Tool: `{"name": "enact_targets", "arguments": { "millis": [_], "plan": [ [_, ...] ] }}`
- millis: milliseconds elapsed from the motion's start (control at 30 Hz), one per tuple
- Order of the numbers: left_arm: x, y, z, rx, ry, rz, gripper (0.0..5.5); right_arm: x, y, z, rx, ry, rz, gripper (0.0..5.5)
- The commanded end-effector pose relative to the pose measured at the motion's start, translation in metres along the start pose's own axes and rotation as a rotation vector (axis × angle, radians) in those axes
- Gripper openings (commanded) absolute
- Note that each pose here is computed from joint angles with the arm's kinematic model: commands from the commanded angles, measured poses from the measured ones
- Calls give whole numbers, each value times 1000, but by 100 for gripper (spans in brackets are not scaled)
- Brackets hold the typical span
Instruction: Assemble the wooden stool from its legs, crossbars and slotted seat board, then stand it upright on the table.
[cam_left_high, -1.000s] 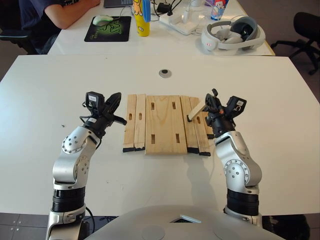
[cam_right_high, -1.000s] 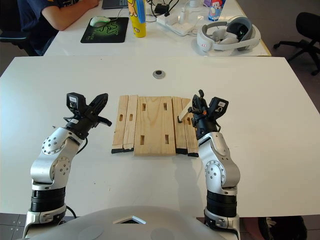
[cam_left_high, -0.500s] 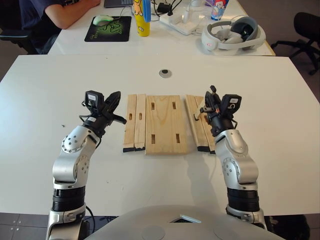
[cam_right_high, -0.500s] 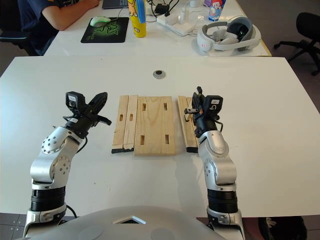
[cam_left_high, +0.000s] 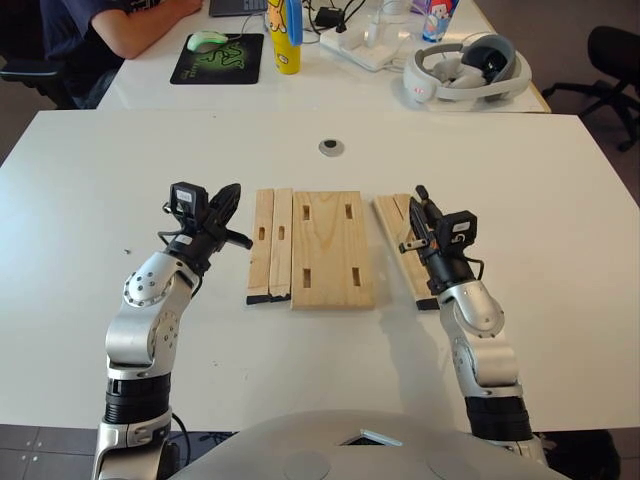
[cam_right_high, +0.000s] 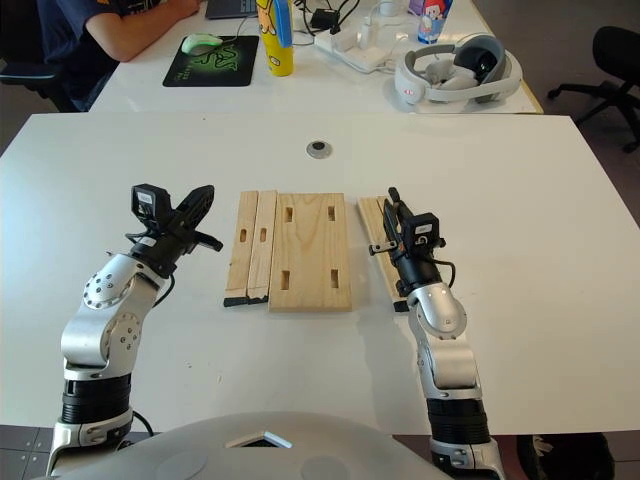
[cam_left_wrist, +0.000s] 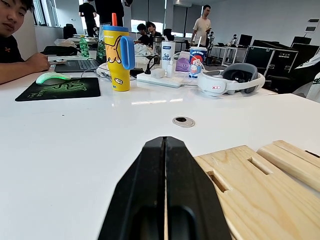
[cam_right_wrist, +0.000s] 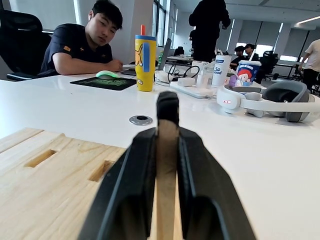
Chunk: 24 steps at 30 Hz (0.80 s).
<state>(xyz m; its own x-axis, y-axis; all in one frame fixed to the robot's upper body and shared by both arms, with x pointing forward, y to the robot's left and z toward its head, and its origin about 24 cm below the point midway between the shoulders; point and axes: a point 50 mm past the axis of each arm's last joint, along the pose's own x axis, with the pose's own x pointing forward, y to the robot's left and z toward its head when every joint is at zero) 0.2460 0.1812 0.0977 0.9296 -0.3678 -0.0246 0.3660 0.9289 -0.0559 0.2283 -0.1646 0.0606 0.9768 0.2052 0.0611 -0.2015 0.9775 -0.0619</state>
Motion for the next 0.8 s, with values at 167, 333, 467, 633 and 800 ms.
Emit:
{"name": "enact_targets", "arguments": {
  "millis": [167,333,467,633,800],
  "plan": [
    [0,1,0,18,-2,-5,0,-39,-22,-57,73,226,-105,42],
    [-1,1,1,19,-5,4,0,-47,-29,-51,43,156,-133,42],
    [-2,1,0,17,-4,9,0,-49,-24,-44,17,120,-102,42],
    [-1,2,1,19,-6,6,0,-46,-22,-41,8,110,-87,42],
    [0,2,1,21,-6,3,0,-36,-20,-32,-12,72,-100,143]
  ]
}}
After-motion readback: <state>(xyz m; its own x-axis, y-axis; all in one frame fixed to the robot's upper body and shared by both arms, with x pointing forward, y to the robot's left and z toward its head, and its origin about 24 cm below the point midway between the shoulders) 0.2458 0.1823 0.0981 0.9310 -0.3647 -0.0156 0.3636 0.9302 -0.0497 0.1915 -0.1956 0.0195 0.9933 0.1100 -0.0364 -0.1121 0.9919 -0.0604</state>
